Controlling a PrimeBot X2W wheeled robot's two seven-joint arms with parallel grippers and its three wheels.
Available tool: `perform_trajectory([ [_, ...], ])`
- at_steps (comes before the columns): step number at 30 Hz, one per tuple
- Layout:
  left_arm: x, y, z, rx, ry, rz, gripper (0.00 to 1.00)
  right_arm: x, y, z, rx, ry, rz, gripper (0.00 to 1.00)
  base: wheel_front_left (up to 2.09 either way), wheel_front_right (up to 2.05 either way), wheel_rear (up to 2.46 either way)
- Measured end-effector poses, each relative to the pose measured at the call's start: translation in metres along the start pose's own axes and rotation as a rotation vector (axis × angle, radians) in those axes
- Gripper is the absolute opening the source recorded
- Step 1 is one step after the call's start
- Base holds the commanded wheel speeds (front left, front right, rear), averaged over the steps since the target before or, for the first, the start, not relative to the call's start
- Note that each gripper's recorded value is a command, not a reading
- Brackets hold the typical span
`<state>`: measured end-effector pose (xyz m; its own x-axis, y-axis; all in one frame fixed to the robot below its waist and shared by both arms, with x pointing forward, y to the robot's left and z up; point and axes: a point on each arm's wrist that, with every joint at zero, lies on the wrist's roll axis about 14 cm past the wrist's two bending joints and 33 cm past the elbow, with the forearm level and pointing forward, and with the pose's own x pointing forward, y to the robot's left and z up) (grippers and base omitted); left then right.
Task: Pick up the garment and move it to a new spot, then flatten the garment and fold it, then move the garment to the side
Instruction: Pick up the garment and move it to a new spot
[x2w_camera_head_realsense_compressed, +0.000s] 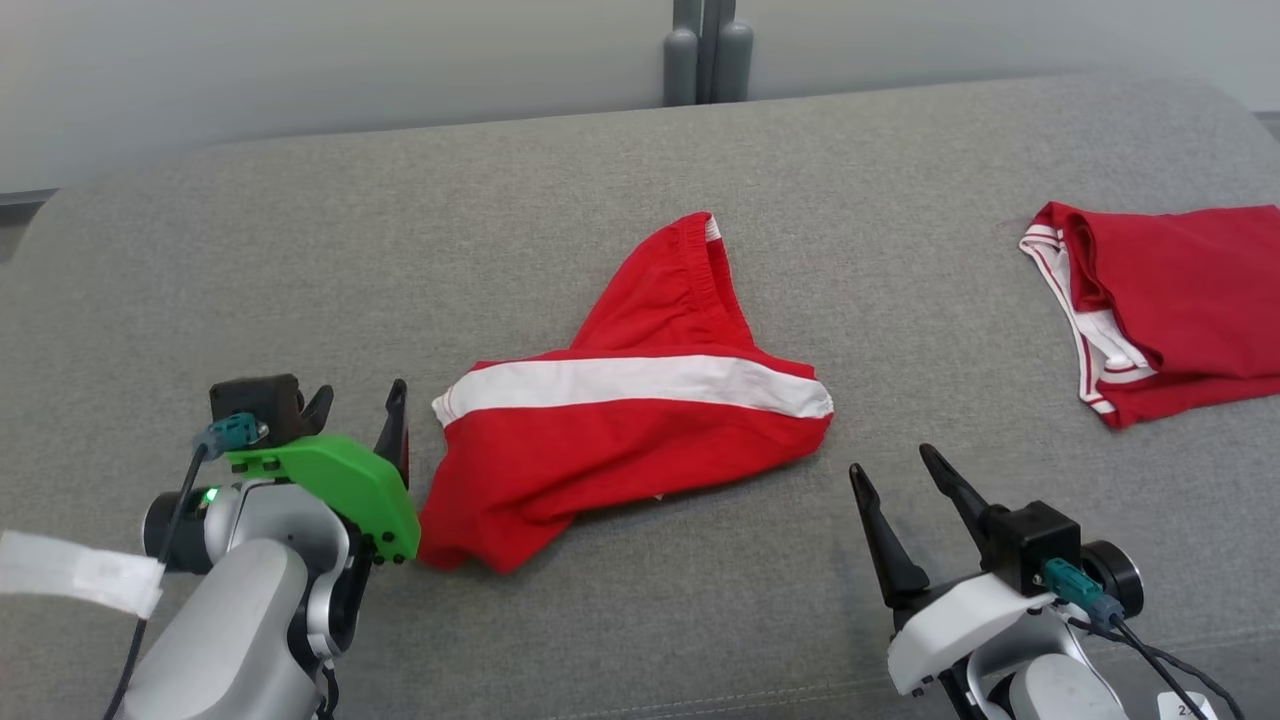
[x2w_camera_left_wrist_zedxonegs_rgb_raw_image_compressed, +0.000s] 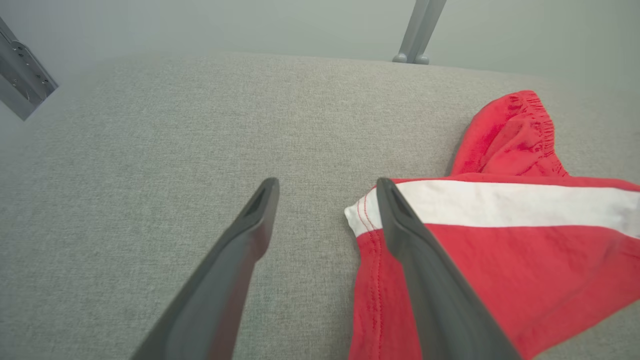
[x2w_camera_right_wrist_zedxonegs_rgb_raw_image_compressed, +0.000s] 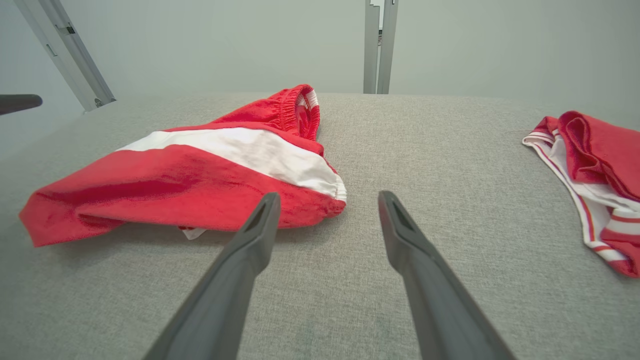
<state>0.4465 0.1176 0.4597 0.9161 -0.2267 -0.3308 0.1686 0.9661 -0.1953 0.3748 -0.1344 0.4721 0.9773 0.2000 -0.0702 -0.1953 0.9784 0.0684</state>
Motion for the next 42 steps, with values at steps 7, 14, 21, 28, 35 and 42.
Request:
perform_trajectory([
  [7,0.030,-0.016,-0.022,0.075,0.145,-0.039,1.00,0.000,-0.016,-0.005,0.001,0.014,-0.048,1.00,0.00,0.00,0.00],
  [14,0.048,-0.018,-0.054,0.104,0.271,-0.041,1.00,-0.002,-0.031,-0.013,0.004,0.033,-0.091,1.00,0.00,0.00,0.00],
  [21,0.055,-0.014,-0.075,0.108,0.331,-0.038,1.00,-0.003,-0.038,-0.021,0.011,0.053,-0.113,1.00,0.00,0.00,0.00],
  [28,0.052,-0.017,-0.081,0.116,0.341,-0.056,0.00,0.002,-0.035,-0.019,0.012,0.043,-0.101,1.00,0.00,0.00,0.00],
  [35,0.044,-0.007,-0.073,0.090,0.266,-0.012,0.00,0.005,-0.029,-0.017,0.014,0.035,-0.081,1.00,0.00,0.00,0.00],
  [42,0.027,0.010,-0.074,0.072,0.240,0.049,0.00,0.006,-0.019,-0.016,0.017,0.030,-0.053,1.00,0.00,0.00,0.00],
])
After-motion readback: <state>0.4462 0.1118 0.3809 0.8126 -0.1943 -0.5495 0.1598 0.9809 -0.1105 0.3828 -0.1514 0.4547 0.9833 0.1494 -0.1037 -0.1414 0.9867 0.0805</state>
